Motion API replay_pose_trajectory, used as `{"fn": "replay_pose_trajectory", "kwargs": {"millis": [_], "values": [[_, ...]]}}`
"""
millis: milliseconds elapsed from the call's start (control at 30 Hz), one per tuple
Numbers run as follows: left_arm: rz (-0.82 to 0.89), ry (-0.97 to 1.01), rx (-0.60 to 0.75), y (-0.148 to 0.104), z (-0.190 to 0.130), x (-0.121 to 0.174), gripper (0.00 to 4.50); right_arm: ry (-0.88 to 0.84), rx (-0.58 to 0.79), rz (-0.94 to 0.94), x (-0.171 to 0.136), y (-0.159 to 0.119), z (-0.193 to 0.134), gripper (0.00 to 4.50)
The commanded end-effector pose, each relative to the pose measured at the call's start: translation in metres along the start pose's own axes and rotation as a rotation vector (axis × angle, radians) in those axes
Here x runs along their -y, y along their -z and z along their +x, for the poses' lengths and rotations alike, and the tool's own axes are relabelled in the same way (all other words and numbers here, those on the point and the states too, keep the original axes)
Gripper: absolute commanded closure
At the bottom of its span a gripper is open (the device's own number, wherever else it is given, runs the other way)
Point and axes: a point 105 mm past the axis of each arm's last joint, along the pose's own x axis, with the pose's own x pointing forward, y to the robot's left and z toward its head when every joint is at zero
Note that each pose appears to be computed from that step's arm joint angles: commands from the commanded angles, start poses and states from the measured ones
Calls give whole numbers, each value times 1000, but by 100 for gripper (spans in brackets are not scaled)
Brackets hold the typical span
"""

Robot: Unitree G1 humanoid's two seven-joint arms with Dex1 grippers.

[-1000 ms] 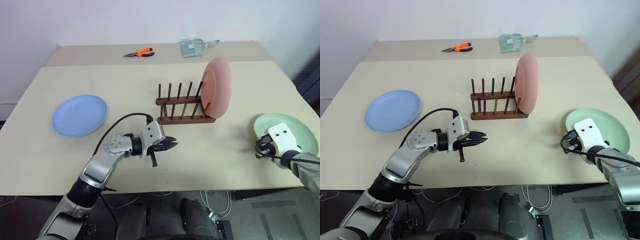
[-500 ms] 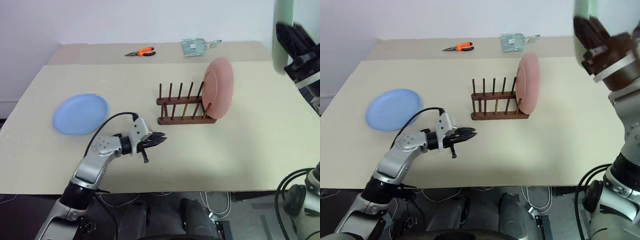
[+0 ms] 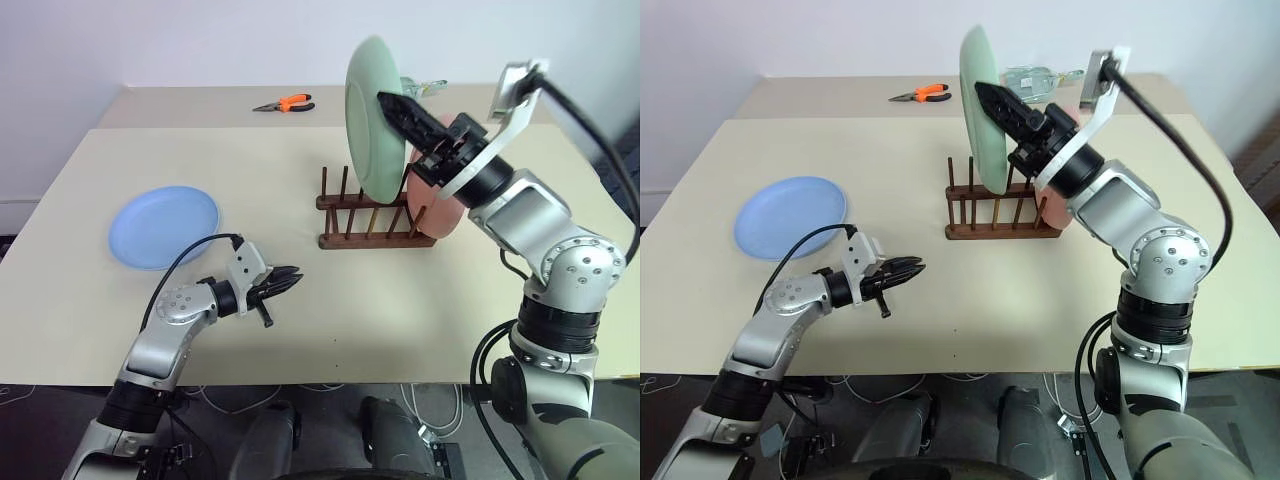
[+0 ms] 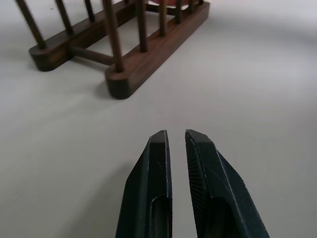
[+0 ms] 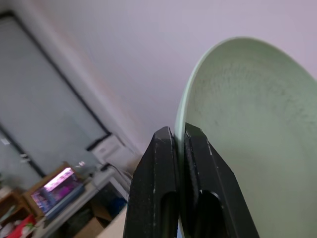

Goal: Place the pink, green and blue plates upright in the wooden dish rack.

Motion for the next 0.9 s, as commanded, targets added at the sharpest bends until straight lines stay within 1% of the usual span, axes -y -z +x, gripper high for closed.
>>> {"fn": "replay_pose_trajectory", "kwargs": {"millis": [33,200,300,367,433,500,533,600,633,667,700,733,767,800,833,867,900], "values": [[28,-5,35,-12,-3,1,399,-13,32,-35,-3,-8,-1,445],[26,-5,30,-12,-2,3,399,54,10,-5,17,-1,-2,445],[25,-5,30,-12,-1,3,399,72,3,9,24,3,-2,445],[23,-5,28,-12,1,2,399,115,8,3,34,3,-1,380],[0,-2,26,-12,1,2,399,159,23,-79,40,-3,-1,301],[-31,-14,27,-12,0,-1,344,175,48,-215,39,-15,-1,201],[-42,-25,29,-13,-2,-4,312,173,53,-312,36,-21,-1,195],[-48,-74,47,-16,-6,-13,212,153,42,-503,29,-28,0,195],[-57,-141,73,-20,-9,-25,165,152,42,-600,26,-33,-1,195],[-83,-230,116,-27,-15,-41,108,153,42,-682,24,-38,-1,195],[-112,-378,174,-35,-26,-66,70,146,57,-764,19,-46,-2,195],[-136,-582,211,-40,-44,-98,12,106,49,-887,9,-49,-1,147],[-155,-715,232,-41,-58,-117,6,73,39,-966,2,-49,0,109],[-171,-910,227,-40,-79,-141,6,24,15,-1039,-7,-43,3,61],[-182,-1030,219,-38,-93,-153,6,-8,-2,-1080,-11,-37,5,8],[-194,-1165,193,-35,-111,-165,6,-55,-42,-1114,-16,-25,7,8],[-203,-1254,174,-32,-122,-172,6,-87,-69,-1137,-18,-17,8,8]]}}
